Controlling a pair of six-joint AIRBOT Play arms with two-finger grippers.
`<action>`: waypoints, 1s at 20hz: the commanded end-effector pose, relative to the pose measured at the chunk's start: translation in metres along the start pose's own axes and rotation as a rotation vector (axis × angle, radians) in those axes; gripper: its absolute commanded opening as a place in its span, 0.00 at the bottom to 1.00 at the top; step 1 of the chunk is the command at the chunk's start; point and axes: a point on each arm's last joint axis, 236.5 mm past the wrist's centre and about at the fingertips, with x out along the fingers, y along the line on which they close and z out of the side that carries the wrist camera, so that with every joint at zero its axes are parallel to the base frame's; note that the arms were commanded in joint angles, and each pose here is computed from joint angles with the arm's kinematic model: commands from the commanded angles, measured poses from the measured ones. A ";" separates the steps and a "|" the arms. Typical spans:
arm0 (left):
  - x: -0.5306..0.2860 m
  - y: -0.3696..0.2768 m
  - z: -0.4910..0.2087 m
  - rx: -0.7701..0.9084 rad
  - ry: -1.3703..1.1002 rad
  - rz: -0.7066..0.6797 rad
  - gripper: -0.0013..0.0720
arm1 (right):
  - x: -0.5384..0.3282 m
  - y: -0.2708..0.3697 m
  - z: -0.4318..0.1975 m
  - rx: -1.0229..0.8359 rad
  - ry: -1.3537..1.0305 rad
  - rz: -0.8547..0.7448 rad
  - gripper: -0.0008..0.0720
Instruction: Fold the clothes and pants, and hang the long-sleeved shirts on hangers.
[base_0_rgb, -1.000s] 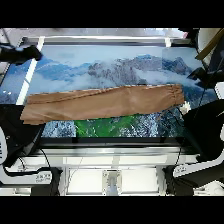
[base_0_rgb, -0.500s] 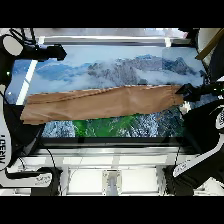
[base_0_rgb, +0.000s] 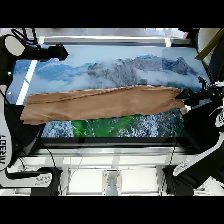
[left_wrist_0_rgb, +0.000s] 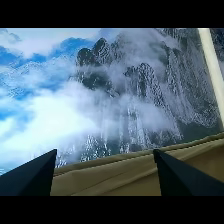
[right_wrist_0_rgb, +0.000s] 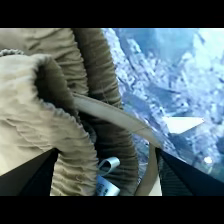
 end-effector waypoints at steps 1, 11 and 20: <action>-0.001 0.000 0.001 -0.016 -0.002 -0.001 0.98 | 0.008 0.012 0.003 -0.024 -0.006 0.079 0.96; 0.002 -0.004 -0.001 -0.016 0.002 -0.011 0.15 | -0.003 0.083 0.014 -0.087 -0.023 0.344 0.05; 0.130 -0.178 -0.143 0.004 0.376 -0.379 0.03 | -0.091 0.284 0.011 -0.370 -0.092 0.501 0.04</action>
